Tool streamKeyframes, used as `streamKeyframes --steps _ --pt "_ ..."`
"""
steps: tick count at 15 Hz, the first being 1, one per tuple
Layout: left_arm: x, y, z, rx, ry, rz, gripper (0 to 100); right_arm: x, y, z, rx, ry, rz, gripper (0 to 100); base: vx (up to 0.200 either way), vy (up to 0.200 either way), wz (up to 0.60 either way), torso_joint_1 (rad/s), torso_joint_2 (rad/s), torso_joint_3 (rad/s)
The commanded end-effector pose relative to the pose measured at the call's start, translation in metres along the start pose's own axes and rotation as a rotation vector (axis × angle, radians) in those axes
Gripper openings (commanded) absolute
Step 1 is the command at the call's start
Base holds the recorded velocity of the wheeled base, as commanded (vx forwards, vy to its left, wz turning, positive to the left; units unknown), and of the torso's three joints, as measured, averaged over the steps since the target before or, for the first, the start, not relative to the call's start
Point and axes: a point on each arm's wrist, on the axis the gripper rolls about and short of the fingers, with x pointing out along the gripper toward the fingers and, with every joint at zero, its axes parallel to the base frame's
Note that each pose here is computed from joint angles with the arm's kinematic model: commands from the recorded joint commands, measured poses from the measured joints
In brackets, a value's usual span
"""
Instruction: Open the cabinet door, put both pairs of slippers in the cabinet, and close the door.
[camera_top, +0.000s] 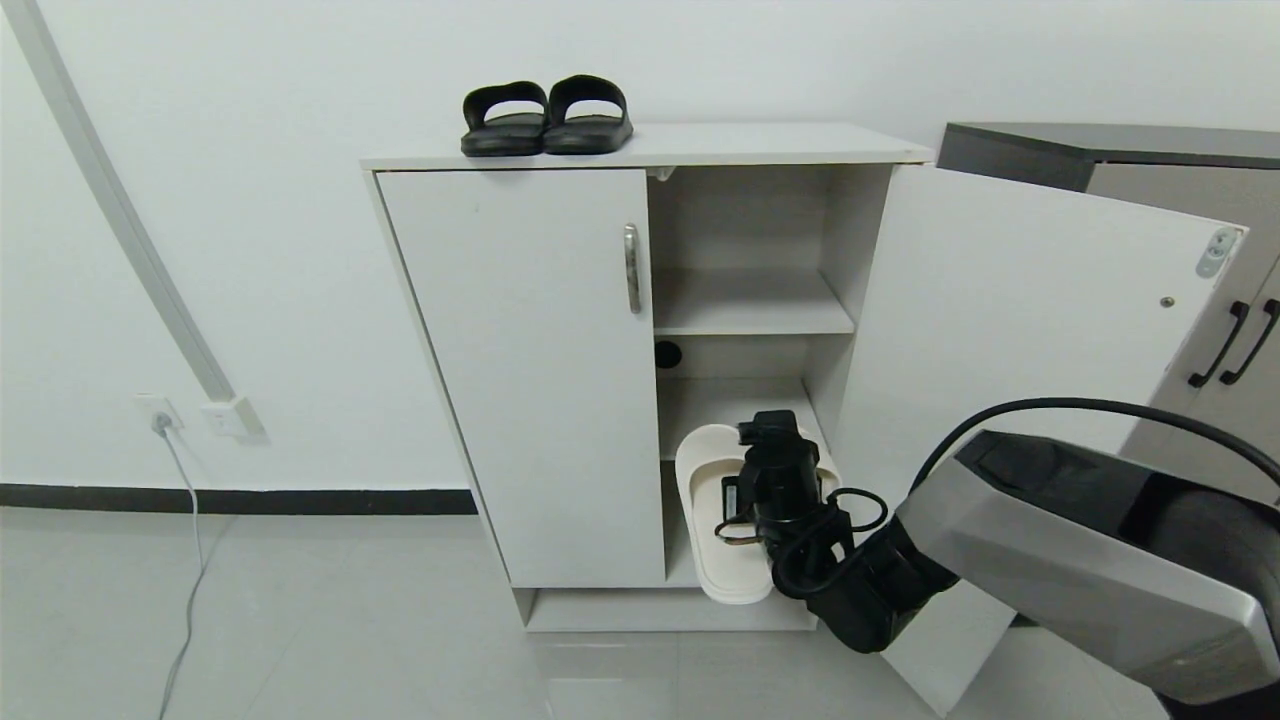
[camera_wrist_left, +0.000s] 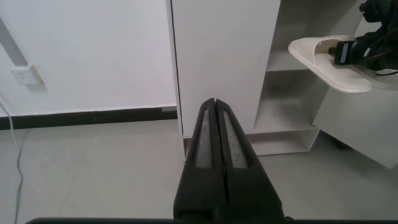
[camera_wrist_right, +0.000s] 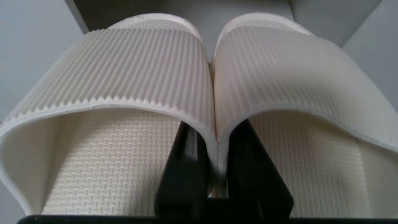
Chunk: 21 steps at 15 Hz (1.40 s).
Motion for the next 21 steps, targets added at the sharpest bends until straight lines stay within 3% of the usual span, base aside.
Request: streamKeyframes --steps 1,5,14,21 --pt "0.000 0.000 0.000 0.000 0.001 0.001 0 0.004 0.002 -0.010 -0.009 0.014 -0.001 0 0.000 0.000 0.00 0.000 0.00 0.000" --pt "0.000 0.000 0.000 -0.002 0.001 0.001 0 0.006 0.004 -0.014 -0.011 0.020 -0.001 0 0.000 0.000 0.00 0.000 0.00 0.000" --pt "0.000 0.000 0.000 -0.002 0.001 0.001 0 0.014 0.005 -0.025 -0.012 0.019 -0.024 0 0.000 0.000 0.00 0.003 0.00 -0.172" --pt "0.000 0.000 0.000 -0.002 0.001 0.001 0 0.028 0.003 -0.033 -0.042 -0.191 -0.068 0 0.000 0.000 0.00 0.000 0.00 -0.013"
